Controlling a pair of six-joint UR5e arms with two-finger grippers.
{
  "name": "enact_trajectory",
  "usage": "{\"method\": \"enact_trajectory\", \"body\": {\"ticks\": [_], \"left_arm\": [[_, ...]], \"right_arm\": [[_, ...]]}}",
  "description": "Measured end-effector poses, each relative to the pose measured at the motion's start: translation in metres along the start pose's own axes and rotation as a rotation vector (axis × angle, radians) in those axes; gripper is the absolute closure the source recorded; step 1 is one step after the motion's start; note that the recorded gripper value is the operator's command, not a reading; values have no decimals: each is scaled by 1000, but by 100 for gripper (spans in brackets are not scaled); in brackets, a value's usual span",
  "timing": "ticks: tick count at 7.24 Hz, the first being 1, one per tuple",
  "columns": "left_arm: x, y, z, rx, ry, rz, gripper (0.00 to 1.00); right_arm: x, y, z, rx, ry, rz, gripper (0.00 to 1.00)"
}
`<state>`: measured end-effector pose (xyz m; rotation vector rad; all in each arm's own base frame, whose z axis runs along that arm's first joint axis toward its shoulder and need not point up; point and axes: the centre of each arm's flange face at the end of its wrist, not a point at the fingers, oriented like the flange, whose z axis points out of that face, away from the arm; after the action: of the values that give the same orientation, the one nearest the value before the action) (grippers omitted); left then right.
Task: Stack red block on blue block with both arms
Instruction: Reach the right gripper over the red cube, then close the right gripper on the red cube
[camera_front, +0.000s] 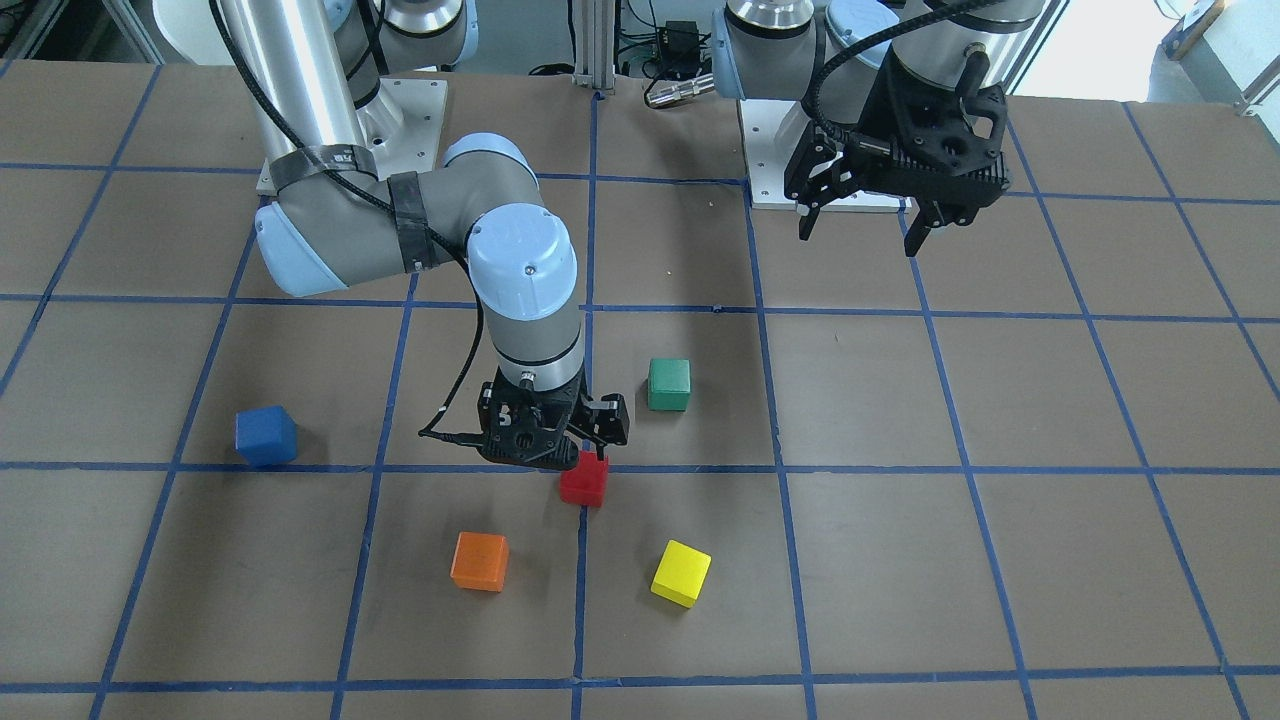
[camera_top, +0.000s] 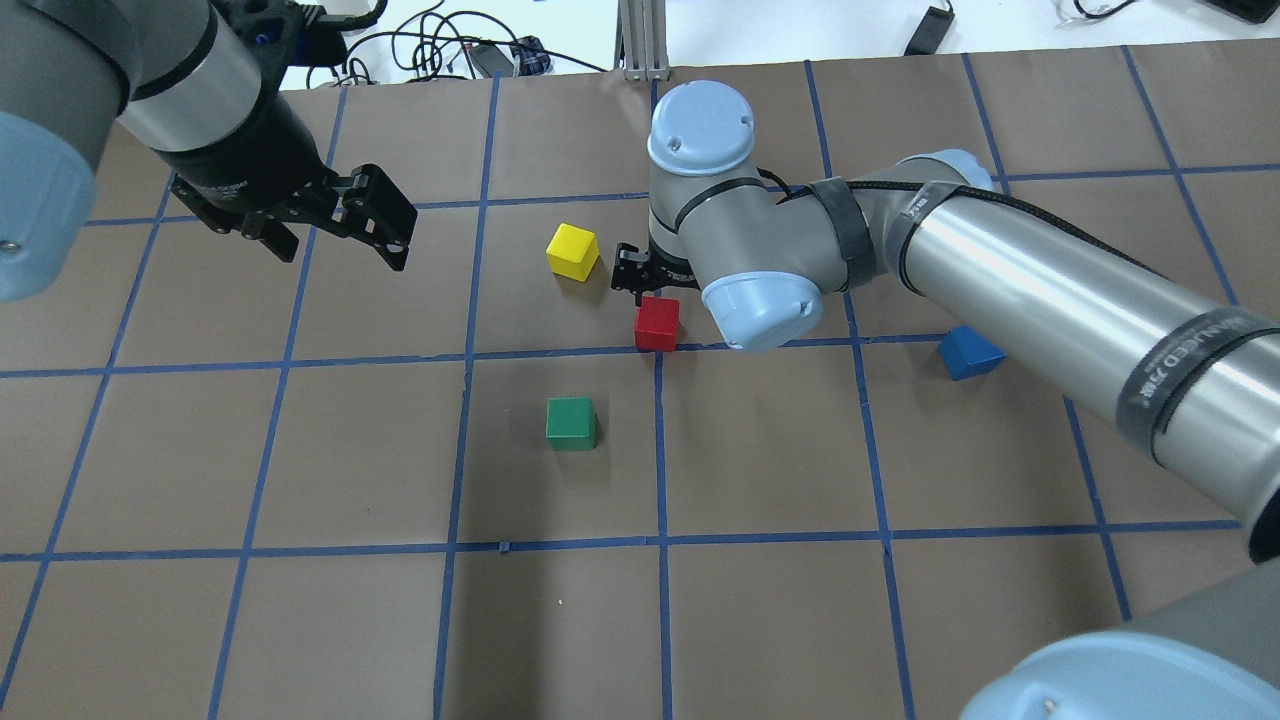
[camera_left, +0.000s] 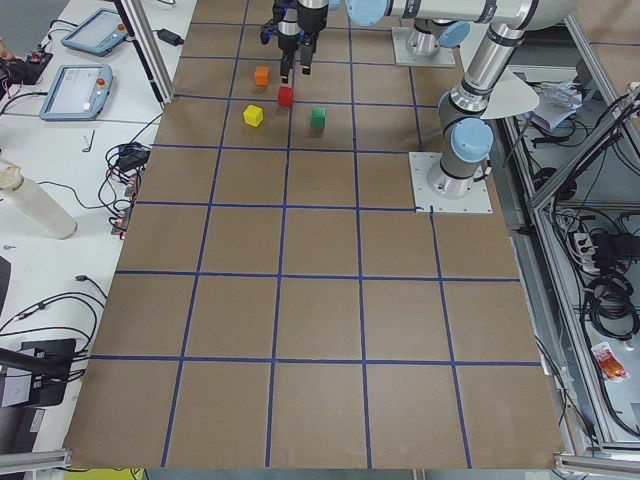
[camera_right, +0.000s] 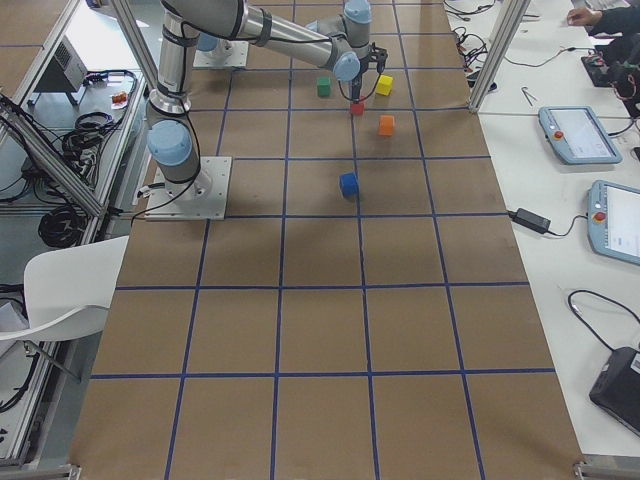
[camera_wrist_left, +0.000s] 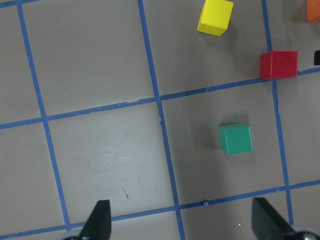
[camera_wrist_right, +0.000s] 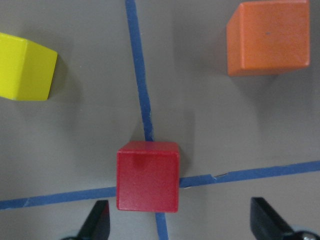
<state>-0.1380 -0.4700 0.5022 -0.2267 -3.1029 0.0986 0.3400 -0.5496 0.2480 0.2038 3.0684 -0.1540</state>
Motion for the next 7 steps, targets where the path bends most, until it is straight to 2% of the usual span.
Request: {"method": "enact_trajectory", "body": {"ticks": [2, 4, 5, 6, 7], "left_arm": [[1, -1, 2, -1, 7, -6, 0], [2, 0, 3, -6, 8, -5, 0], [2, 0, 3, -8, 7, -4, 0], [2, 0, 3, -8, 6, -4, 0], [2, 0, 3, -11, 4, -3, 0]], "right_arm": [[-12, 1, 19, 0, -14, -15, 0], [-17, 1, 41, -22, -7, -24, 0], [-17, 1, 50, -34, -1, -24, 27], [-17, 1, 55, -40, 3, -23, 88], [-18, 0, 57, -42, 5, -21, 100]]}}
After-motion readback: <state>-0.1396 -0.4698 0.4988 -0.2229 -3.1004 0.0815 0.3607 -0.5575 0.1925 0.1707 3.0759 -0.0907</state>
